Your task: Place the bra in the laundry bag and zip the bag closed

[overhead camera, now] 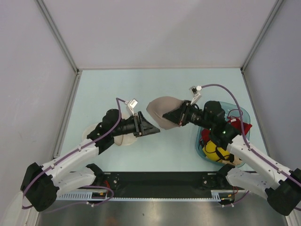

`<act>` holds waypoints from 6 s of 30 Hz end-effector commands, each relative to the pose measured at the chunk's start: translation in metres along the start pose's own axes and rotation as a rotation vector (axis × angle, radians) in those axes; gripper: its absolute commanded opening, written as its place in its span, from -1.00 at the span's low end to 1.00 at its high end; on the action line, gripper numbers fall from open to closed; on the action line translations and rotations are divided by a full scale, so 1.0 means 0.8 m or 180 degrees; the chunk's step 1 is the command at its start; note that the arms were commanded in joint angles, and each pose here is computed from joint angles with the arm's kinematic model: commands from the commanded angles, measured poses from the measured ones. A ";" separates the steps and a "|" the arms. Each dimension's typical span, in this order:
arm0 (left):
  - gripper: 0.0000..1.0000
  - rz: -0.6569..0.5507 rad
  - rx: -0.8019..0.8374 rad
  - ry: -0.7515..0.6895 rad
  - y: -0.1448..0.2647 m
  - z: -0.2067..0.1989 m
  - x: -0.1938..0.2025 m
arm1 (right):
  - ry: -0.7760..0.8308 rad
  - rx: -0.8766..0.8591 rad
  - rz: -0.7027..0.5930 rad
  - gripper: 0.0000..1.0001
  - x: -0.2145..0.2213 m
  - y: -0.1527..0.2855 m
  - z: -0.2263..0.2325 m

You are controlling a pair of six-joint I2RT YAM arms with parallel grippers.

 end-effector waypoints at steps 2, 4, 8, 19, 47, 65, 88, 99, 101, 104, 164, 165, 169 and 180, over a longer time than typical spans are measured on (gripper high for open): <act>0.17 -0.0289 -0.0809 -0.0479 0.031 0.021 -0.018 | 0.0924 0.1040 0.0297 -1.00 -0.034 0.004 -0.059; 0.17 -0.0374 -0.1041 -0.0592 0.042 0.028 -0.023 | 0.1232 0.1512 0.0344 -1.00 -0.050 -0.002 -0.082; 0.17 -0.0486 -0.1283 -0.0741 0.061 0.032 -0.030 | 0.1765 0.2152 0.0843 -1.00 -0.038 -0.001 -0.128; 0.17 -0.0637 -0.1474 -0.0800 0.091 0.044 -0.047 | 0.3483 0.3716 0.2029 -1.00 0.032 0.011 -0.188; 0.19 -0.0640 -0.1593 -0.0712 0.110 0.067 -0.065 | 0.2738 0.2517 0.2607 0.99 0.200 0.040 -0.109; 0.36 0.0101 -0.1229 -0.1427 -0.034 0.049 -0.060 | -0.0085 0.2010 0.0746 0.99 0.133 0.061 -0.081; 0.43 0.0286 -0.2050 -0.0640 -0.070 0.158 -0.034 | -0.0126 0.1806 0.0405 0.79 0.087 0.056 -0.154; 0.58 0.0279 -0.1718 -0.0232 -0.069 0.183 -0.034 | 0.0065 0.1494 0.0946 0.72 0.090 0.009 -0.207; 0.60 0.0325 -0.1676 -0.0157 -0.073 0.189 -0.032 | 0.0028 0.1512 0.1034 0.68 0.099 0.006 -0.217; 0.61 0.0359 -0.1649 -0.0041 -0.078 0.197 -0.028 | 0.0020 0.1445 0.1022 0.61 0.101 -0.002 -0.222; 0.49 0.0292 -0.2004 -0.0328 -0.051 0.212 -0.020 | 0.0055 0.1276 0.1581 0.97 0.146 0.061 -0.120; 0.49 0.0270 -0.1996 -0.0341 -0.047 0.208 -0.021 | 0.0056 0.1266 0.1549 0.98 0.146 0.065 -0.119; 0.50 0.0260 -0.2052 -0.0300 -0.037 0.209 -0.014 | -0.0015 0.1238 0.1447 0.98 0.145 0.073 -0.113; -0.01 0.0512 -0.2172 -0.0205 -0.048 0.241 0.007 | -0.0120 0.1386 0.1131 0.85 0.135 0.092 -0.114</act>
Point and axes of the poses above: each gripper's point midway between its finger pads, its own y axis back along the fingers, its own z axis along the line the jaws close on, x = y × z, the point moved 3 cm from there along y, back along the fingers, and after that the axes turned 1 degree about -y, right-handed, at the moved point
